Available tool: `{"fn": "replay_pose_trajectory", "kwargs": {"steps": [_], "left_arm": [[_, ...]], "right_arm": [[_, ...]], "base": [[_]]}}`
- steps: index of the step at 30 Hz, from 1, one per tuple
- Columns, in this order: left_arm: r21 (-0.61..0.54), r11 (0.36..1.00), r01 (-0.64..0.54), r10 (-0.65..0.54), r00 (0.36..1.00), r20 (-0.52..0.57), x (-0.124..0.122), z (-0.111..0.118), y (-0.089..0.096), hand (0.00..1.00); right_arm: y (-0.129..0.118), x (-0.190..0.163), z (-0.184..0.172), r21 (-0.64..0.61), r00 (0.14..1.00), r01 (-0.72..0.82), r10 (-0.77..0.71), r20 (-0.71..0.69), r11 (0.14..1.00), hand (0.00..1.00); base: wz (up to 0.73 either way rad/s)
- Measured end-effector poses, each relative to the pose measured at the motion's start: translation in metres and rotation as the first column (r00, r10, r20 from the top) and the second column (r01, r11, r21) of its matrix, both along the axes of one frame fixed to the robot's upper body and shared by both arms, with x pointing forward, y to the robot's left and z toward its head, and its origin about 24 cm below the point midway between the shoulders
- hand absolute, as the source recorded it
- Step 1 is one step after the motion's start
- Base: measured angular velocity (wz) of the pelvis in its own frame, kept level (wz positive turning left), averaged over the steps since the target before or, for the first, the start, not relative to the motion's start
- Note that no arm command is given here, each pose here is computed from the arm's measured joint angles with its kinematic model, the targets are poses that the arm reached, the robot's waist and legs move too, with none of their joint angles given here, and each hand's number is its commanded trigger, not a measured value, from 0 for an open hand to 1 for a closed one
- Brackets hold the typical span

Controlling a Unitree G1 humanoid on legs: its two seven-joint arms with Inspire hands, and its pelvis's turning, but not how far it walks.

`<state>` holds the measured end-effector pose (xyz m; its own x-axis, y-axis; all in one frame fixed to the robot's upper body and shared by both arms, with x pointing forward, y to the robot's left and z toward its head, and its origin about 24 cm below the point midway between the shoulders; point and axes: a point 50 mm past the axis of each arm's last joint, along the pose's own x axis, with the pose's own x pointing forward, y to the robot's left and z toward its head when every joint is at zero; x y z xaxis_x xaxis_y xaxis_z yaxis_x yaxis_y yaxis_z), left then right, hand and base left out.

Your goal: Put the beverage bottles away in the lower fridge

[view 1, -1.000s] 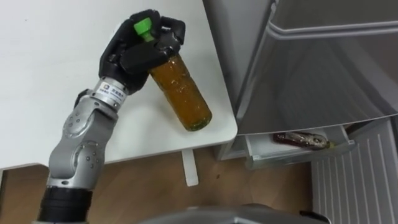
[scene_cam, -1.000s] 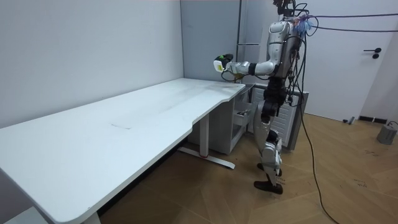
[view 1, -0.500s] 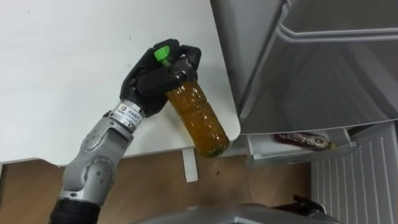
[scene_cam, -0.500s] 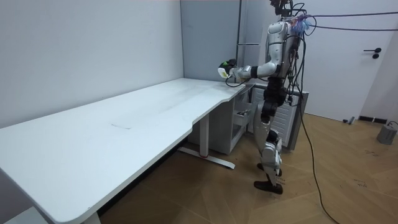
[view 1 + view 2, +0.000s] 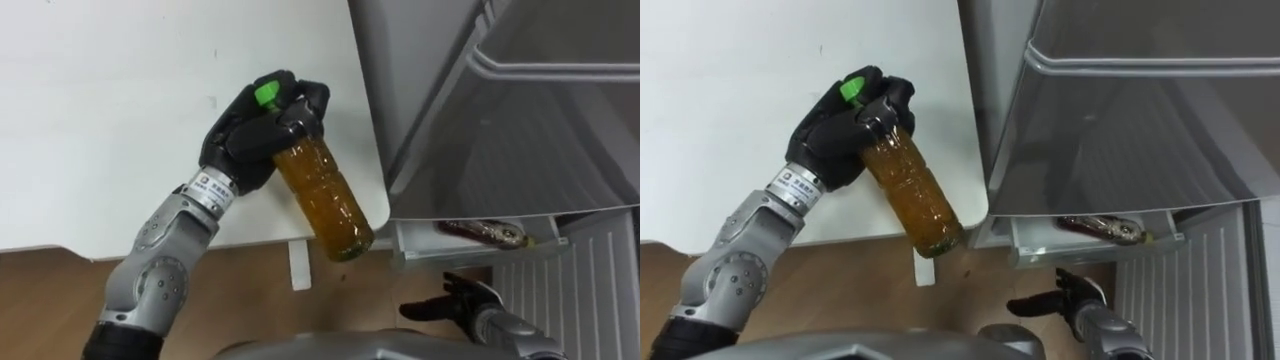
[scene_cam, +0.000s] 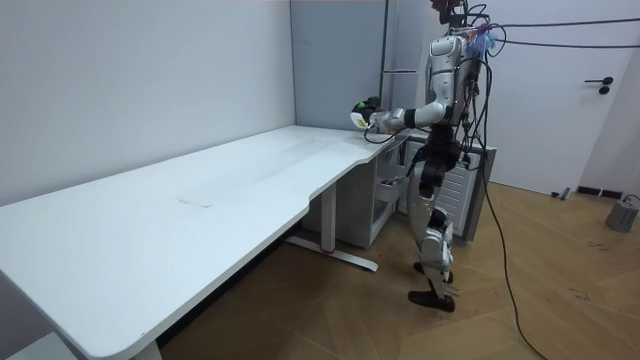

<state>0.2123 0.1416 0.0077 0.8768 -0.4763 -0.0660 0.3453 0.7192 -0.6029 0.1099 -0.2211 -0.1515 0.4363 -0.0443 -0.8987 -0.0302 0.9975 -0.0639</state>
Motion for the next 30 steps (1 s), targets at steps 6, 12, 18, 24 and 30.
{"fn": "replay_pose_trajectory", "kwargs": {"steps": [6, 12, 18, 24, 30], "left_arm": [[0.011, 1.0, 0.013, -0.013, 0.999, -0.033, -0.004, -0.008, 0.0, 1.0], [0.092, 0.995, 0.032, -0.03, 0.999, -0.023, -0.004, -0.009, 0.005, 1.0], [0.132, 0.989, 0.068, -0.066, 0.998, -0.022, -0.009, -0.012, 0.006, 1.0], [0.135, 0.986, 0.1, -0.099, 0.995, -0.013, -0.01, -0.012, 0.003, 1.0], [0.142, 0.981, 0.135, -0.136, 0.991, 0.003, -0.011, -0.011, 0.001, 1.0]], "right_arm": [[0.012, 0.022, 0.012, 0.038, 0.986, -0.134, 0.129, 0.102, 0.99, 0.0], [0.024, 0.023, 0.015, 0.108, 0.967, -0.233, 0.219, 0.126, 0.966, 0.0], [0.028, 0.027, 0.02, 0.153, 0.952, -0.286, 0.262, 0.159, 0.946, 0.0], [0.033, 0.034, 0.027, 0.191, 0.933, -0.332, 0.293, 0.206, 0.924, 0.0], [0.038, 0.039, 0.035, 0.27, 0.902, -0.414, 0.352, 0.25, 0.869, 0.0]], "base": [[0.02], [-0.04], [-0.02], [0.02], [0.03]]}}
